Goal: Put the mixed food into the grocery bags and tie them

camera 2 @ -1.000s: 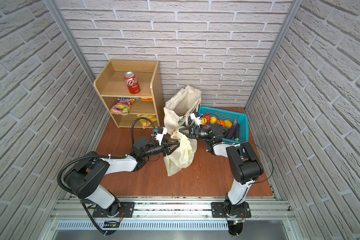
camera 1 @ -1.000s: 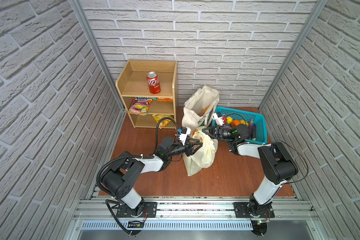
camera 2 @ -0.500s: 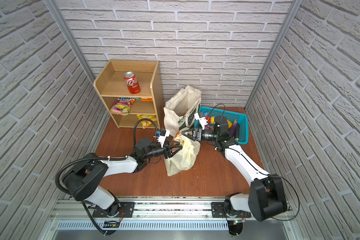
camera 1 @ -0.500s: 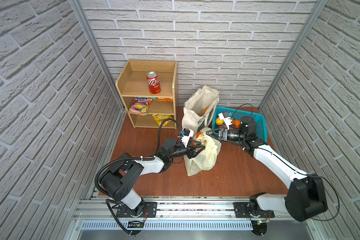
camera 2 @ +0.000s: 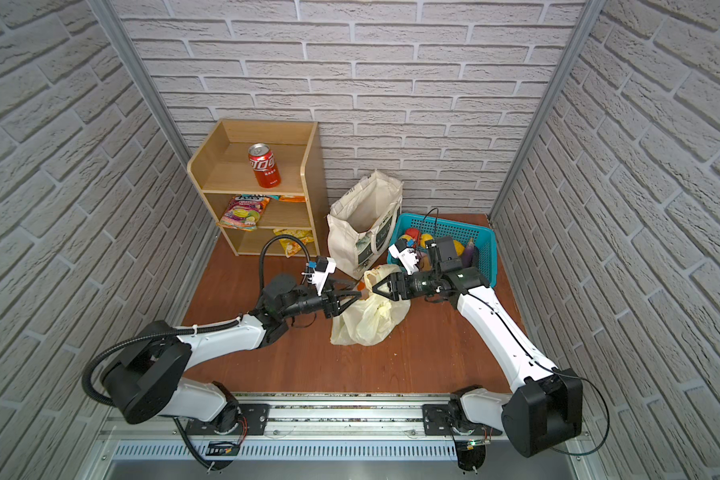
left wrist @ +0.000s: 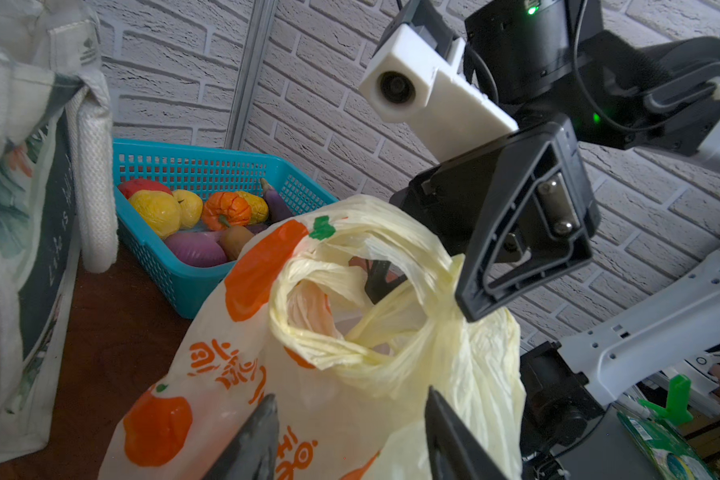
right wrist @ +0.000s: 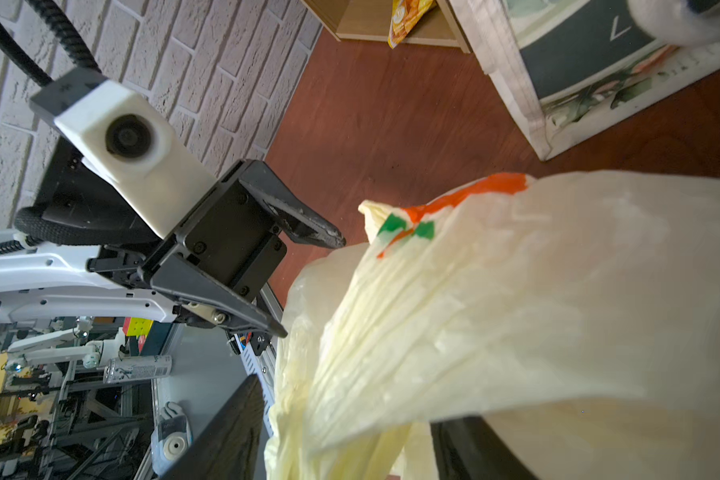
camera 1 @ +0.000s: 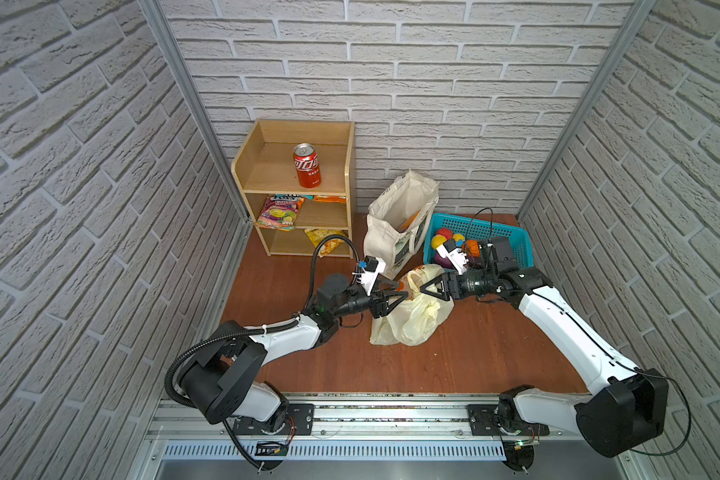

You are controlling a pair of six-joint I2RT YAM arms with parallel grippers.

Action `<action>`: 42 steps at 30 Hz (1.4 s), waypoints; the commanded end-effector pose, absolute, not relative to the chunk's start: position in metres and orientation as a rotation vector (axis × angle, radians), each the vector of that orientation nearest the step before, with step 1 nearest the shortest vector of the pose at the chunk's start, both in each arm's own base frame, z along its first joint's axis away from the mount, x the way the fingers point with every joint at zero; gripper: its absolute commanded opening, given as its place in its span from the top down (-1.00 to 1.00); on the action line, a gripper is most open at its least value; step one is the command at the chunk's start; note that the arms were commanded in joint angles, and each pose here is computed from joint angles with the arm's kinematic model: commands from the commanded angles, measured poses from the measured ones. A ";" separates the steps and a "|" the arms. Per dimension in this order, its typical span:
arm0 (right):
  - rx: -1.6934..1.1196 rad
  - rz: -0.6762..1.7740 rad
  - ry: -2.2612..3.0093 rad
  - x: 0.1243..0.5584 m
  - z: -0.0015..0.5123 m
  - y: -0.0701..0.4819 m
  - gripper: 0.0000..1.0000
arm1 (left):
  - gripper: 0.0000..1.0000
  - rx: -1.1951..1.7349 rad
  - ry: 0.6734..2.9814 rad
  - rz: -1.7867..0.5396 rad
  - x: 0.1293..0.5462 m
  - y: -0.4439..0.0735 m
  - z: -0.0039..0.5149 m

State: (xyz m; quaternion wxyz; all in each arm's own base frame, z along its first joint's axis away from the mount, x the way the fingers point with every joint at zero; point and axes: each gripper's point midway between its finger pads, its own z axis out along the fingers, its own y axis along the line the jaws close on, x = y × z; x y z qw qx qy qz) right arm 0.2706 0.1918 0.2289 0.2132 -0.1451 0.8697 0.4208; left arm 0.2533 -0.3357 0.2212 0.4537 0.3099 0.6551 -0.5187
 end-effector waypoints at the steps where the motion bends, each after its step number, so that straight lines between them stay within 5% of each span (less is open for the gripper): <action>1: -0.435 1.152 2.408 0.271 0.232 0.195 -0.28 | -0.15 0.819 1.540 -1.302 0.242 -0.339 0.243; 14: -0.407 1.195 2.415 0.269 0.234 0.205 -0.29 | -0.33 1.014 1.560 -1.243 0.206 -0.365 0.242; 23: -0.324 1.224 2.369 0.282 0.243 0.210 -0.30 | -0.63 1.159 1.589 -1.088 0.195 -0.377 0.229; 29: -0.299 1.263 2.329 0.287 0.248 0.215 -0.28 | -0.64 1.161 1.649 -0.969 0.207 -0.379 0.220; 32: -0.284 1.274 2.306 0.290 0.251 0.217 -0.28 | -0.46 1.138 1.669 -0.906 0.216 -0.378 0.214; 36: -0.245 1.261 2.290 0.294 0.253 0.215 -0.28 | 0.43 1.124 1.693 -0.853 0.224 -0.375 0.208; 39: -0.215 1.246 2.289 0.296 0.253 0.213 -0.26 | 0.92 1.109 1.697 -0.839 0.229 -0.372 0.209; 42: -0.187 1.224 2.294 0.298 0.249 0.210 -0.27 | 1.00 1.072 1.682 -0.843 0.234 -0.367 0.216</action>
